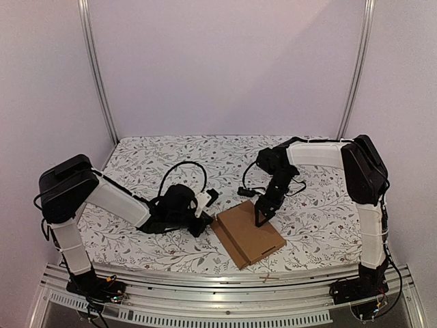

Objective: Fold the paper box

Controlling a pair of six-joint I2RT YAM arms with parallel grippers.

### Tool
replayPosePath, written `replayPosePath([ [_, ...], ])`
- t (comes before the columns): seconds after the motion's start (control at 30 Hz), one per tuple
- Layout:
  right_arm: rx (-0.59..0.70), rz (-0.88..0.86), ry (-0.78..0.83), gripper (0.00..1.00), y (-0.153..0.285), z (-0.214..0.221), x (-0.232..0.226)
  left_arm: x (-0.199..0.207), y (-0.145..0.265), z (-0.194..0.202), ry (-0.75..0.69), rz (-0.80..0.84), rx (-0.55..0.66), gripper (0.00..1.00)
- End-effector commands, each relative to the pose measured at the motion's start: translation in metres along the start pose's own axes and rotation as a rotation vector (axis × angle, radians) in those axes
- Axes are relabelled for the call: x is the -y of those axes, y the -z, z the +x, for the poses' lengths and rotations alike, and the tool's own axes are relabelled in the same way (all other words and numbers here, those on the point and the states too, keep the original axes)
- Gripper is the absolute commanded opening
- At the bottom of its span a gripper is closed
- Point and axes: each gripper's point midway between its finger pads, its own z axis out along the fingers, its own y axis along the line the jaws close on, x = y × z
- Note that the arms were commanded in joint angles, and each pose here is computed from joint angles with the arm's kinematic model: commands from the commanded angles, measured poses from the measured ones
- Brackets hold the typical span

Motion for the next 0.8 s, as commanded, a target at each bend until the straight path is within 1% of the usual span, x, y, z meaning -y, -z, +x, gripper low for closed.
replayPosePath([
  [0.0, -0.011, -0.018, -0.016, 0.68, -0.005, 0.001, 0.001, -0.003, -0.004, 0.000, -0.004, 0.009, -0.012, 0.03],
  [0.1, -0.016, -0.017, -0.027, 0.68, -0.007, 0.001, 0.004, 0.000, -0.001, -0.004, -0.032, -0.001, -0.002, 0.00],
  [0.27, -0.024, -0.013, -0.036, 0.68, -0.010, 0.000, 0.006, 0.002, 0.003, -0.004, -0.085, -0.044, -0.014, 0.00],
  [0.43, -0.024, -0.018, -0.041, 0.68, -0.011, -0.002, 0.007, 0.011, 0.006, -0.005, -0.142, -0.066, -0.018, 0.00],
  [0.77, -0.024, -0.038, -0.046, 0.66, -0.015, -0.005, 0.007, 0.016, 0.005, -0.013, -0.154, -0.078, -0.016, 0.00],
])
